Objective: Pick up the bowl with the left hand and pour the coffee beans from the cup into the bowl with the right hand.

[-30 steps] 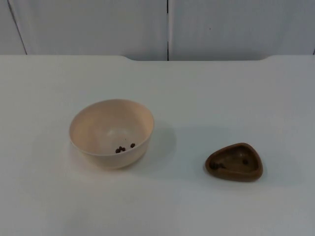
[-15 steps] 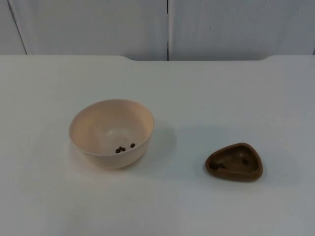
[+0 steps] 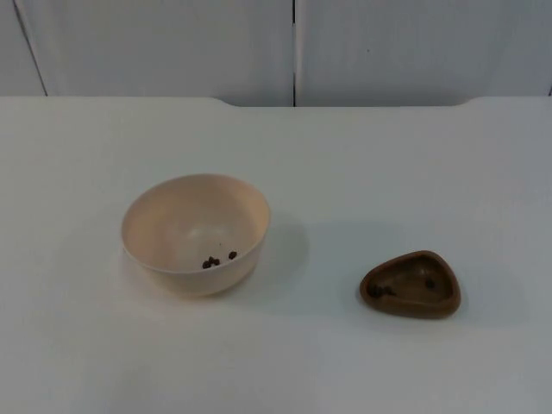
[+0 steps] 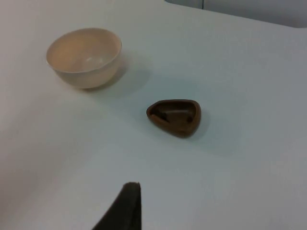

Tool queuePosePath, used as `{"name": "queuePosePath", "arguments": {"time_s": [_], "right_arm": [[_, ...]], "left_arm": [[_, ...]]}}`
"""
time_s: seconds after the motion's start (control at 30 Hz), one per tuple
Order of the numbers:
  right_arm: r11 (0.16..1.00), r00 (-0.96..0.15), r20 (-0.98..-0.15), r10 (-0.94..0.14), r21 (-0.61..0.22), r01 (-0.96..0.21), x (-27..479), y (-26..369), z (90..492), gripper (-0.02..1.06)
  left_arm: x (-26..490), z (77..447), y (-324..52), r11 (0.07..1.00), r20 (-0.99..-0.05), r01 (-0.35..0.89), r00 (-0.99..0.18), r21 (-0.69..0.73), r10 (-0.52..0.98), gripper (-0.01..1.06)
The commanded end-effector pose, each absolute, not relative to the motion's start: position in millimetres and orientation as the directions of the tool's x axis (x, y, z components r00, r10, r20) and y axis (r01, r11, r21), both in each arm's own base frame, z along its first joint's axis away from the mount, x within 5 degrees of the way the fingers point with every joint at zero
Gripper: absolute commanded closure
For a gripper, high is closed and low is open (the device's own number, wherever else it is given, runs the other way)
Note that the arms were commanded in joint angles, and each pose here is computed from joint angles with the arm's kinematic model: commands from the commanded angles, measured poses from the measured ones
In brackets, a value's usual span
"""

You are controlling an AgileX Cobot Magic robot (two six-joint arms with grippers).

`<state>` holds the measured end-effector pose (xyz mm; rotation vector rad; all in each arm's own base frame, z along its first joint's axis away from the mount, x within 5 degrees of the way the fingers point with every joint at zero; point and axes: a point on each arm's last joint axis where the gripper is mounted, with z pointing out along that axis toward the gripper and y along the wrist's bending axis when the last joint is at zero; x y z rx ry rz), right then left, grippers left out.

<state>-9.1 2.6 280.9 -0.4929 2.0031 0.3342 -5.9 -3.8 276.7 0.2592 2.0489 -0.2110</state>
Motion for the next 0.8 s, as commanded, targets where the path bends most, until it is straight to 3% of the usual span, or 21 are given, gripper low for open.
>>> {"name": "queuePosePath", "arguments": {"time_s": [0.0, 0.33, 0.77], "right_arm": [[0.878, -0.413, -0.889, -0.198, 0.026, -0.477, -9.5, 2.7, 280.0, -0.01], [0.879, -0.413, -0.890, -0.195, 0.028, -0.476, -9.4, 2.7, 280.2, -0.01], [0.879, -0.414, -0.890, -0.193, 0.030, -0.475, -9.4, 2.7, 280.2, -0.01]], "left_arm": [[-6.0, 275.5, -3.6, 0.963, -0.883, 0.264, -0.462, -0.046, 0.085, 0.00], [-6.0, 275.5, -3.6, 0.964, -0.883, 0.261, -0.463, -0.046, 0.084, 0.00], [-5.5, 275.5, -4.3, 0.990, -0.883, 0.136, -0.469, -0.045, 0.024, 0.00]]}}
